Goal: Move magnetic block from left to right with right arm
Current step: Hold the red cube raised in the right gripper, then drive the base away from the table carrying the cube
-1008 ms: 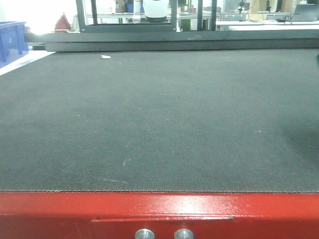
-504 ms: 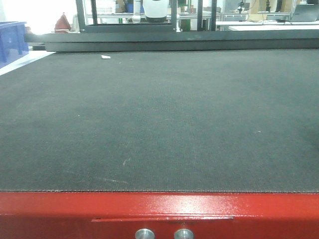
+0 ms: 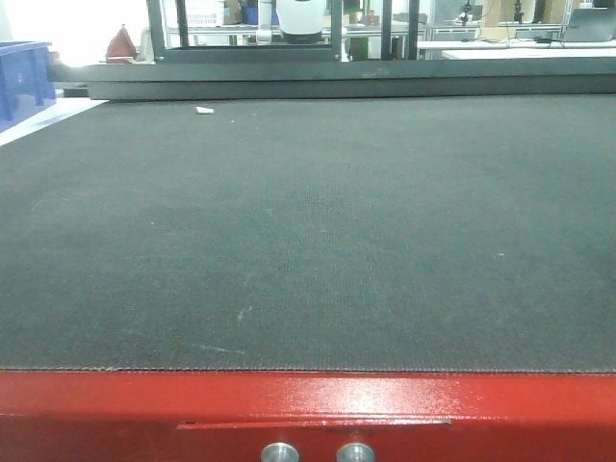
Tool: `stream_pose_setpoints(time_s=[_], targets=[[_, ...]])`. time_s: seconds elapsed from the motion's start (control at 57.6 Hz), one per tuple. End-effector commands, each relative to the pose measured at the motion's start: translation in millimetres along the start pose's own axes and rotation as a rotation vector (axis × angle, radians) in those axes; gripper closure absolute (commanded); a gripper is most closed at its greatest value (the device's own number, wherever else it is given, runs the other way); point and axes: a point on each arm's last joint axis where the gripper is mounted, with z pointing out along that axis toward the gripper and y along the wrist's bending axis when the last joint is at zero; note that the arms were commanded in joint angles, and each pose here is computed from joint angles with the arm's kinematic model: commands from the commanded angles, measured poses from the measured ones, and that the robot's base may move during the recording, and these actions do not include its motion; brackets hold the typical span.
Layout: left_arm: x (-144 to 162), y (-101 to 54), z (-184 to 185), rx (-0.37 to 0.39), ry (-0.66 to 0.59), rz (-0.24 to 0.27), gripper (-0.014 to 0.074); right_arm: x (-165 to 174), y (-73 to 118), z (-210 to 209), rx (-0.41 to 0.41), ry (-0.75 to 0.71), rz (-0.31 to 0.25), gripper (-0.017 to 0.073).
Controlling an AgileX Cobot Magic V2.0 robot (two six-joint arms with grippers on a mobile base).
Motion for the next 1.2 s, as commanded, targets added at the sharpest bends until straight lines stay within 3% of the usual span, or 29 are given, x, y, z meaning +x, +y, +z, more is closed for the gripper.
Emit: stream_pose_setpoints(time_s=[0.0, 1.181], targets=[[-4.7, 0.3, -0.8, -0.003, -0.079, -0.010, 0.0720, -17.8, 0.7, -1.5, 0.002, -0.113, -0.007, 0.0293], [-4.7, 0.3, -0.8, -0.003, -0.079, -0.010, 0.0720, -17.7, 0.7, -1.5, 0.002, -0.112, -0.007, 0.0293]])
